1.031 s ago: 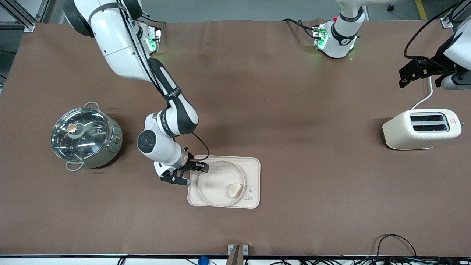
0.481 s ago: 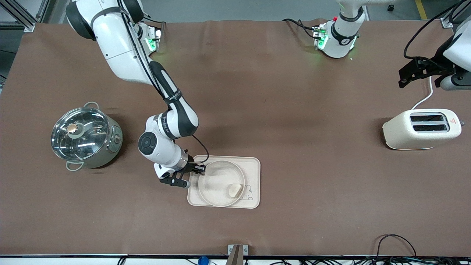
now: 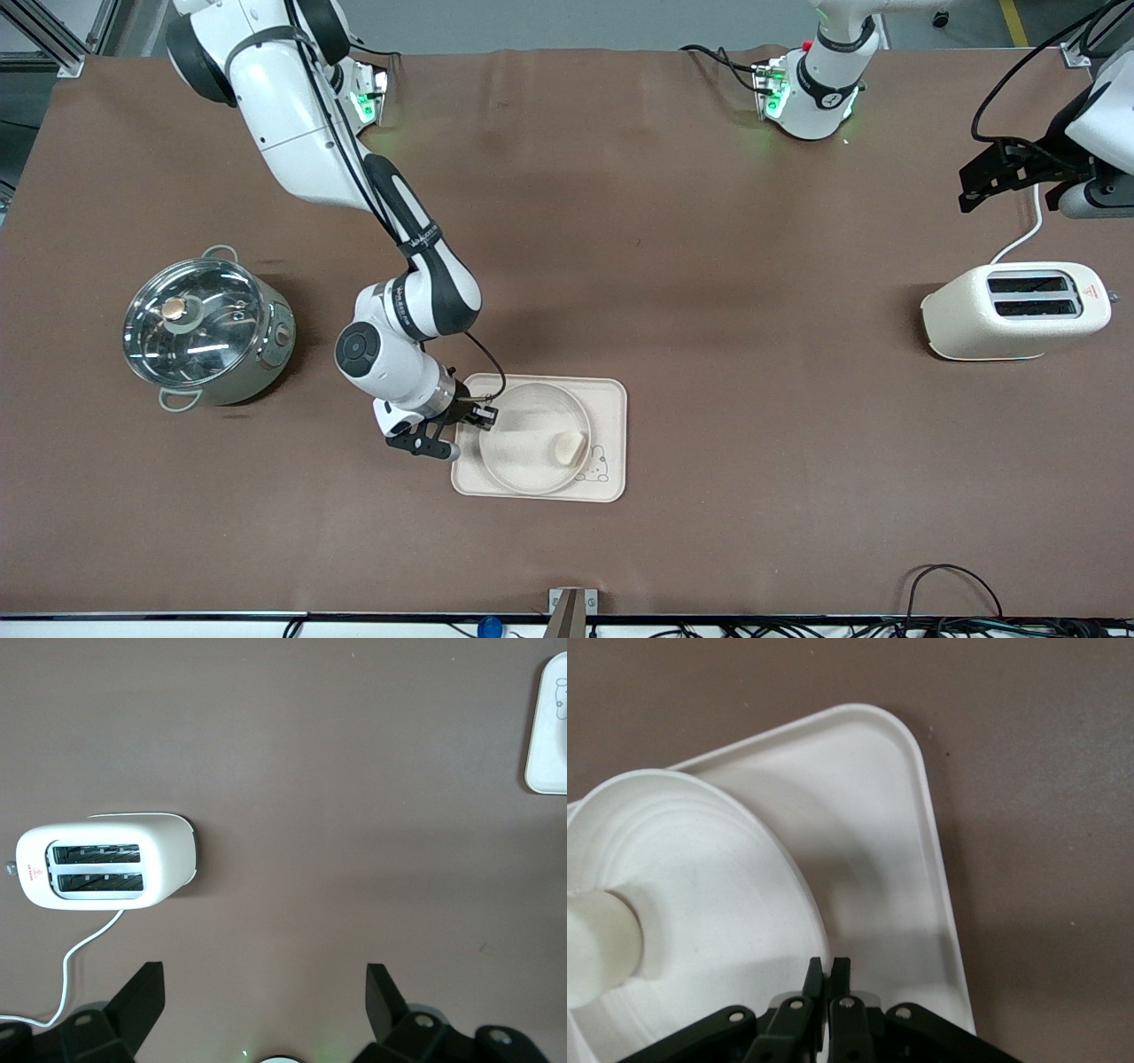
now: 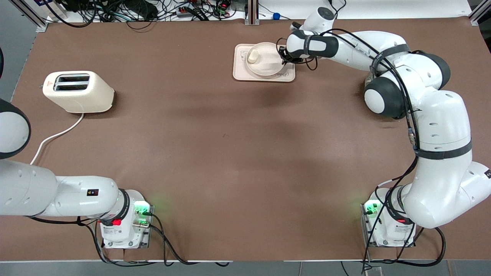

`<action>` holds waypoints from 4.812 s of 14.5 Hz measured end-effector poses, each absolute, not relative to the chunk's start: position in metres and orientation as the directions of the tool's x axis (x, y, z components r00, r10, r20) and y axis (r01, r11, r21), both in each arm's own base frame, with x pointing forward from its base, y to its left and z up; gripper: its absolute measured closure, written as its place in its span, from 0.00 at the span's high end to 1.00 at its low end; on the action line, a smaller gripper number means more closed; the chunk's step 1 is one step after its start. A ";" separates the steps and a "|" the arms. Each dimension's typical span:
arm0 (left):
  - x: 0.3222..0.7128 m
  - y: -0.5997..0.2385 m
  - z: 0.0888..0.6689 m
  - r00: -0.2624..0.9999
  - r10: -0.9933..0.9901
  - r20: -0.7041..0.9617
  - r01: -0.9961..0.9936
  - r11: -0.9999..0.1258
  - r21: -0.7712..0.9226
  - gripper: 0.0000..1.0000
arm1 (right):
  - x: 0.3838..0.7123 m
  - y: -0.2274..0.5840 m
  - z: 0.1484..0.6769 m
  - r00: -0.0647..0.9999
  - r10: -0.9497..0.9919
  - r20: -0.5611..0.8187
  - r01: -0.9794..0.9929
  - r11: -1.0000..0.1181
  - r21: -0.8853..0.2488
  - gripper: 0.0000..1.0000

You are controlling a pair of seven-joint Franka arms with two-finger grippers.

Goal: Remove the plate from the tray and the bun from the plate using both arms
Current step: 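Lift the plate with the bun off the tray with the right gripper, then lower the plate onto the table while the left gripper reaches over, then open the right gripper and withdraw while the left gripper nears the bun, then grasp the cream bun on the plate with the left gripper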

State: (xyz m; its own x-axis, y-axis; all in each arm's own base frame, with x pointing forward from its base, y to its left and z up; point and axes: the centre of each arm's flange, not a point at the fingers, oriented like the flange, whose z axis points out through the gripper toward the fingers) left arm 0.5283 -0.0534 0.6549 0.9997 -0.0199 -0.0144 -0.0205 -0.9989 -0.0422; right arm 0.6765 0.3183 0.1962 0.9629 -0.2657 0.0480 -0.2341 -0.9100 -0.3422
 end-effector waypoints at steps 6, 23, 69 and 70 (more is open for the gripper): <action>0.529 -0.055 0.652 1.000 -0.023 -0.020 -0.024 -0.999 -0.042 1.00 | 0.675 0.320 0.196 0.962 -0.271 0.038 -0.243 -0.908 -0.341 0.04; 0.539 -0.061 0.632 0.998 -0.033 -0.059 -0.035 -0.999 -0.038 1.00 | 0.479 0.339 0.188 0.971 -0.238 -0.002 -0.222 -0.900 -0.376 0.04; 0.484 -0.522 0.191 0.974 0.225 -0.006 0.225 -0.973 0.043 0.51 | 0.550 -0.031 0.637 0.990 -0.105 0.089 -0.107 -0.994 0.016 1.00; 0.484 -0.522 0.191 0.974 0.225 -0.006 0.225 -0.973 0.044 0.51 | 0.549 -0.031 0.637 0.990 -0.106 0.089 -0.107 -0.994 0.016 1.00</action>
State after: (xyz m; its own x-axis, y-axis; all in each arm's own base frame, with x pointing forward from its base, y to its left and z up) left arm 0.4843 -0.5221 0.1912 0.9743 0.2253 -0.0059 0.2253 -0.9733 0.0442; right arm 0.5494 -0.0313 0.6367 0.9905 -0.1056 0.0886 -0.1074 -0.9941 0.0162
